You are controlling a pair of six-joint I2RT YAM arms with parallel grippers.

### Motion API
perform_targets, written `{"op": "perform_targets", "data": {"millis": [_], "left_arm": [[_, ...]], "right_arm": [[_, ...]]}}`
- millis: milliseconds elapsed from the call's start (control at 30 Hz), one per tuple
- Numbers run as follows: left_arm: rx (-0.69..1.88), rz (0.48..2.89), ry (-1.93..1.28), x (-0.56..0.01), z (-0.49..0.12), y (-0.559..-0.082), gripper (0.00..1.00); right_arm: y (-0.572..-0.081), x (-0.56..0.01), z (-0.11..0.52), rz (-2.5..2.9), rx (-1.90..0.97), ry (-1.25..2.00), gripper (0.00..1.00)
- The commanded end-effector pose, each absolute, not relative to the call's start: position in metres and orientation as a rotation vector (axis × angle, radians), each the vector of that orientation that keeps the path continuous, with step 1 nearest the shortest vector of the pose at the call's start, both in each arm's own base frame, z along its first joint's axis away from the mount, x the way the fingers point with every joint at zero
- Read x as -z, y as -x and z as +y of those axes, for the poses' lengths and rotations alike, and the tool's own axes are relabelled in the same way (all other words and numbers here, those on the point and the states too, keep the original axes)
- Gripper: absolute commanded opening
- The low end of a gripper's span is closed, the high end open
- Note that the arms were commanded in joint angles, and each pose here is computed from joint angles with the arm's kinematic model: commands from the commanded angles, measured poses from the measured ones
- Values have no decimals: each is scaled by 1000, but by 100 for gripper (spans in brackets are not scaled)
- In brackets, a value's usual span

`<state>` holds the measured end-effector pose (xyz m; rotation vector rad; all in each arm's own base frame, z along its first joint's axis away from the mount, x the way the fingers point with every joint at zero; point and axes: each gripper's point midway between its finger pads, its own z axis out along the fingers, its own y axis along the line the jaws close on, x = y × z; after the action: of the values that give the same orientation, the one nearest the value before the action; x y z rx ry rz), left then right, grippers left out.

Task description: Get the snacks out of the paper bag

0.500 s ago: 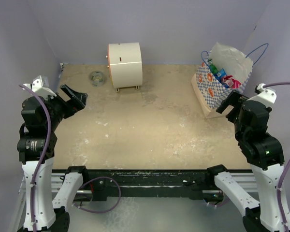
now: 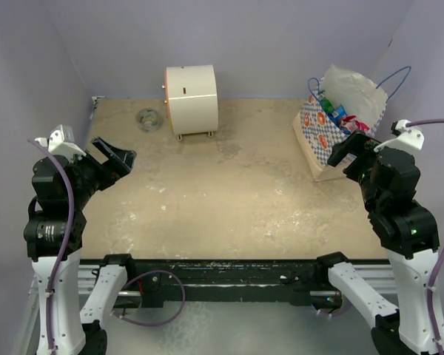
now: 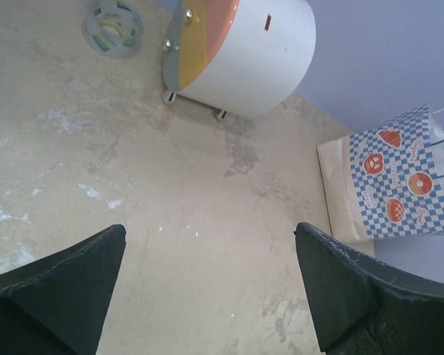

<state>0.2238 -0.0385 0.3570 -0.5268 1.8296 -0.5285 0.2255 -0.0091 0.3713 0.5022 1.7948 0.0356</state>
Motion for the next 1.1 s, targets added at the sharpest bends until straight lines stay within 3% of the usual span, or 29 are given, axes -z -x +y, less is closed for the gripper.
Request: {"op": "perform_targets", "data": {"millis": [0, 400, 700, 900, 1000, 1067], "left_arm": [[627, 1883, 537, -350, -54, -218, 99], [801, 1927, 435, -357, -82, -228, 99], [704, 2026, 316, -356, -75, -275, 99], [546, 2094, 426, -331, -51, -288, 99], [532, 2108, 433, -327, -49, -292, 99], [517, 2110, 446, -327, -46, -295, 99]], "right_arm": [[-232, -408, -1, 1677, -107, -437, 100], [-321, -428, -6, 1696, 162, -294, 99], [-409, -414, 6, 1703, 261, -248, 100], [-448, -386, 4, 1748, 376, -204, 100], [-461, -380, 6, 1759, 396, -187, 91], [-466, -379, 5, 1758, 420, -181, 79]]}}
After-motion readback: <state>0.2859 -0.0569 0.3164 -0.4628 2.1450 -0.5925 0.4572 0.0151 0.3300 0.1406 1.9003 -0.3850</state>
